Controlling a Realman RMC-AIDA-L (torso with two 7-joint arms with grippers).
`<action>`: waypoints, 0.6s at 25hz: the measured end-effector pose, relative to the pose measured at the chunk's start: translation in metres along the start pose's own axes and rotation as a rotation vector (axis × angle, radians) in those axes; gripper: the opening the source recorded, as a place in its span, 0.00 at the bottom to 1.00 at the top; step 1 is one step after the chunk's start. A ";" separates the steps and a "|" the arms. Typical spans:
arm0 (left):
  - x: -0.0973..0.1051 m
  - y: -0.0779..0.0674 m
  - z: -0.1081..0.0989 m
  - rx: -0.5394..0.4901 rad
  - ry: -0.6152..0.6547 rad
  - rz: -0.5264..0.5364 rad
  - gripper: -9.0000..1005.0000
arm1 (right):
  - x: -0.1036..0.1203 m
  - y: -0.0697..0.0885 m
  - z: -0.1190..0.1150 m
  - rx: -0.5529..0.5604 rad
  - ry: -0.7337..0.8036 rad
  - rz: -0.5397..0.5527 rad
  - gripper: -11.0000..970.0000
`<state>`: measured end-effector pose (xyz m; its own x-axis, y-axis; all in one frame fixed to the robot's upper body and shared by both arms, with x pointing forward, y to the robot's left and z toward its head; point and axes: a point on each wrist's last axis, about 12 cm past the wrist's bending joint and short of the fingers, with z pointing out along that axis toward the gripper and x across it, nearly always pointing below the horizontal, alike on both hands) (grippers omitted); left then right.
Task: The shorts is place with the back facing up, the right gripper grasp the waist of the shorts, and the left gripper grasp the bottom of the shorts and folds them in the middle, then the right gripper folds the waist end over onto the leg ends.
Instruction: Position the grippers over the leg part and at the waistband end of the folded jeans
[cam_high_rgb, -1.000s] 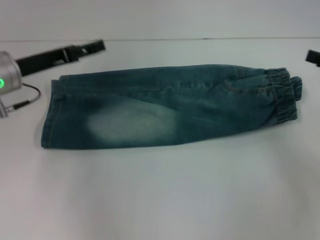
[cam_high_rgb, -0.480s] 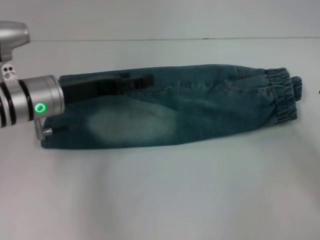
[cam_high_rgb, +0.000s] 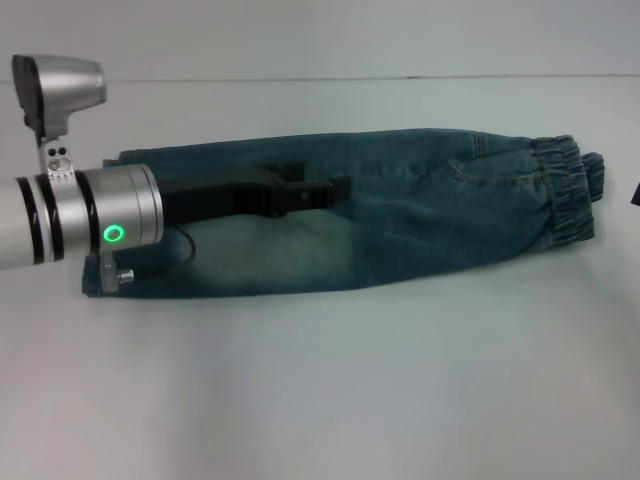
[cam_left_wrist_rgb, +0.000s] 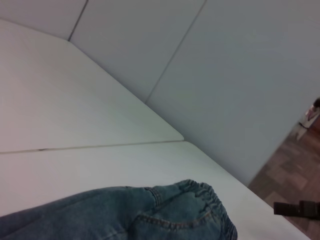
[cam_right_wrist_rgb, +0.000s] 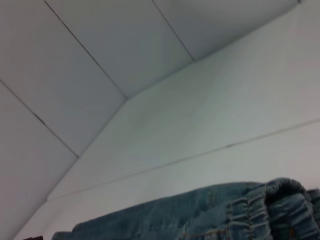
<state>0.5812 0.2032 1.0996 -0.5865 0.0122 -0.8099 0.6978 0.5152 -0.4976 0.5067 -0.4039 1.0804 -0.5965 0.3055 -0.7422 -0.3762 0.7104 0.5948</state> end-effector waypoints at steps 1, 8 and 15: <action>0.001 -0.001 0.001 0.003 0.005 0.006 0.91 | -0.003 -0.001 0.000 0.002 0.017 0.010 0.80; 0.005 -0.003 0.006 0.017 0.026 0.040 0.91 | -0.023 -0.001 0.009 0.012 0.115 0.047 0.80; 0.002 -0.004 0.008 0.024 0.015 0.070 0.92 | -0.038 0.007 0.033 -0.005 0.162 0.134 0.80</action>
<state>0.5801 0.1942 1.0976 -0.5420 0.0607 -0.8382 0.7470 0.4917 -0.4475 0.5500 -0.3896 1.1027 -0.7473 0.2914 -0.5971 -0.2886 0.6671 0.6868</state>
